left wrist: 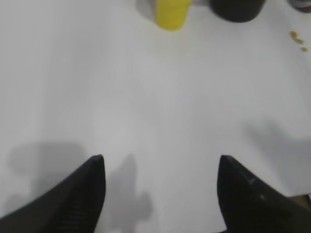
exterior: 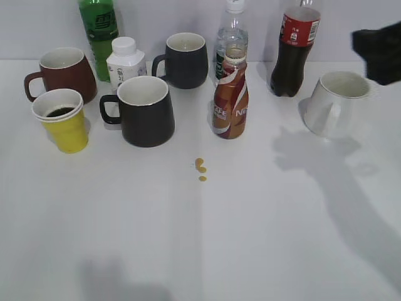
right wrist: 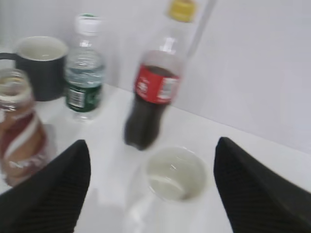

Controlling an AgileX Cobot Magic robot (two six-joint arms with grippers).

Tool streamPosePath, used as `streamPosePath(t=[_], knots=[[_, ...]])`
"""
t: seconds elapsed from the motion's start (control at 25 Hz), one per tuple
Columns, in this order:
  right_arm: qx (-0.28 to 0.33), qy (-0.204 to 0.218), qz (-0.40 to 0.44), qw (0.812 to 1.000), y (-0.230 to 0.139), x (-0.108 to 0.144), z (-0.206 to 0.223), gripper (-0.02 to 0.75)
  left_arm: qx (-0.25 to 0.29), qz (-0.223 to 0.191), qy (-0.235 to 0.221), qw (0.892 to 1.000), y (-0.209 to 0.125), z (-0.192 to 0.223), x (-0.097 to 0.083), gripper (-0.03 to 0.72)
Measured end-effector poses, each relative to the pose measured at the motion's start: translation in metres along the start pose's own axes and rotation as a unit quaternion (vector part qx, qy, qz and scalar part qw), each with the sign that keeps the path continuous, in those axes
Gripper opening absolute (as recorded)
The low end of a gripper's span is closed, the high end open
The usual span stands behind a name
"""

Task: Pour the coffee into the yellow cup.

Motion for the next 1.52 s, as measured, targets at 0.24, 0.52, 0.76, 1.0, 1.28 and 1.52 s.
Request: streamPosePath(t=[0.24, 0.52, 0.76, 1.0, 1.28, 1.52], knots=[[0.05, -0.086, 0.049, 0.994, -0.02, -0.02, -0.04, 0.594, -0.016, 0.034, 0.014, 0.999, -0.005, -0.004, 0.003, 0.545], [0.235, -0.003, 0.025, 0.972, -0.052, -0.006, -0.076, 0.592, -0.058, 0.041, 0.021, 0.997, 0.0, 0.007, 0.004, 0.545], [0.249, 0.109, 0.007, 0.962, -0.056, 0.009, -0.125, 0.592, -0.063, 0.072, 0.023, 0.995, 0.001, 0.009, 0.004, 0.545], [0.196, 0.14, 0.024, 0.97, -0.069, 0.009, -0.186, 0.592, -0.062, 0.086, 0.027, 0.994, 0.001, 0.009, 0.005, 0.545], [0.075, 0.142, 0.038, 0.986, -0.093, 0.008, -0.223, 0.592, -0.063, 0.088, 0.028, 0.994, 0.001, 0.009, 0.005, 0.545], [0.048, 0.119, 0.072, 0.989, -0.096, 0.003, -0.23, 0.591, -0.063, 0.088, 0.029, 0.994, 0.001, 0.009, 0.005, 0.545]])
Point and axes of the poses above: a point on each arm's last joint axis where the gripper is mounted, z pointing out along that axis toward the gripper, x along the wrist's bending axis when the last joint is at zero, y = z × x, the point moved 1 cm from there along z, pointing out along that axis toward the gripper, and after that the axes turned 4 degrees about z, right-handed, at the moved point
